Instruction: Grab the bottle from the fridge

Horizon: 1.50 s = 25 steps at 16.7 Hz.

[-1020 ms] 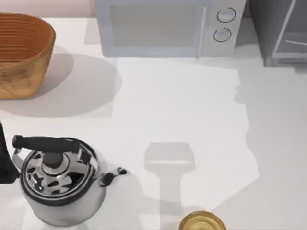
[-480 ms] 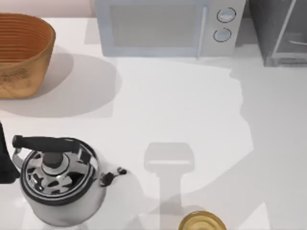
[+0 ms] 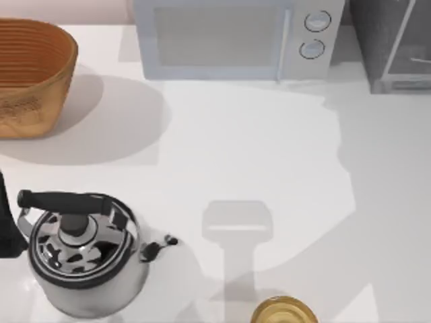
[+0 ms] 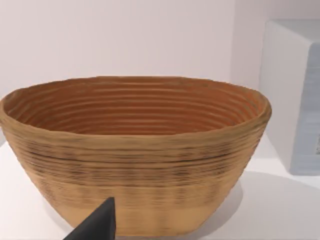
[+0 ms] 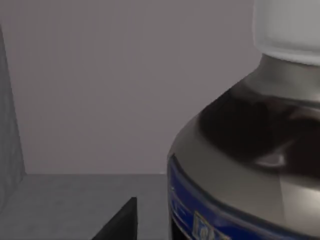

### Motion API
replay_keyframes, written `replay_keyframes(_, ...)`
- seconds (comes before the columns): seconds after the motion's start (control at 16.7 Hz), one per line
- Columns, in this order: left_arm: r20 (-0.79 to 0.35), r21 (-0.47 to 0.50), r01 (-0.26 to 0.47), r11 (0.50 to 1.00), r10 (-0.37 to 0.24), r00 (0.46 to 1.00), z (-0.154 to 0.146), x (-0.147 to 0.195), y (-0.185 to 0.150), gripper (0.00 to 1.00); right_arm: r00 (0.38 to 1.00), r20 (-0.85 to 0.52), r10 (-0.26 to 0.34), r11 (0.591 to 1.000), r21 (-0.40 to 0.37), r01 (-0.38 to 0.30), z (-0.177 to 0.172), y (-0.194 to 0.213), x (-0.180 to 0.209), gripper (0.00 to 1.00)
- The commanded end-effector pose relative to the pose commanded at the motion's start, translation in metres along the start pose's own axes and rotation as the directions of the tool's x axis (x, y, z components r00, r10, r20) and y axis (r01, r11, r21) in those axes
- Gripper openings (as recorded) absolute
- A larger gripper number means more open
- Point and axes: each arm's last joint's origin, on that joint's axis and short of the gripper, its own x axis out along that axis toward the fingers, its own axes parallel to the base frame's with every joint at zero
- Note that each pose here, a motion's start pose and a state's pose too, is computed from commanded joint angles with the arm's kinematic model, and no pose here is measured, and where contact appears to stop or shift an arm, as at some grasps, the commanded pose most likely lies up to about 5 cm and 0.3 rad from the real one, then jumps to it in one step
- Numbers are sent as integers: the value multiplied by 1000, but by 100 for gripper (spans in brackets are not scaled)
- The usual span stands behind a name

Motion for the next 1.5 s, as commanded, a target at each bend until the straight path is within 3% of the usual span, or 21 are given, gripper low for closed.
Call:
replay_keyframes(0.54, 0, 0, 0, 1000, 0, 1000, 0, 0, 0, 100, 1000, 0, 0, 1000, 0, 0, 0, 0, 0, 2)
replay_keyframes(1.14, 0, 0, 0, 1000, 0, 1000, 0, 0, 0, 100, 1000, 1, -3, 1000, 1, 3, 2, -2, 0, 0)
replay_keyframes(1.5, 0, 0, 0, 1000, 0, 1000, 0, 0, 0, 100, 1000, -2, -4, 1000, 1, 4, 41, -2, 0, 0)
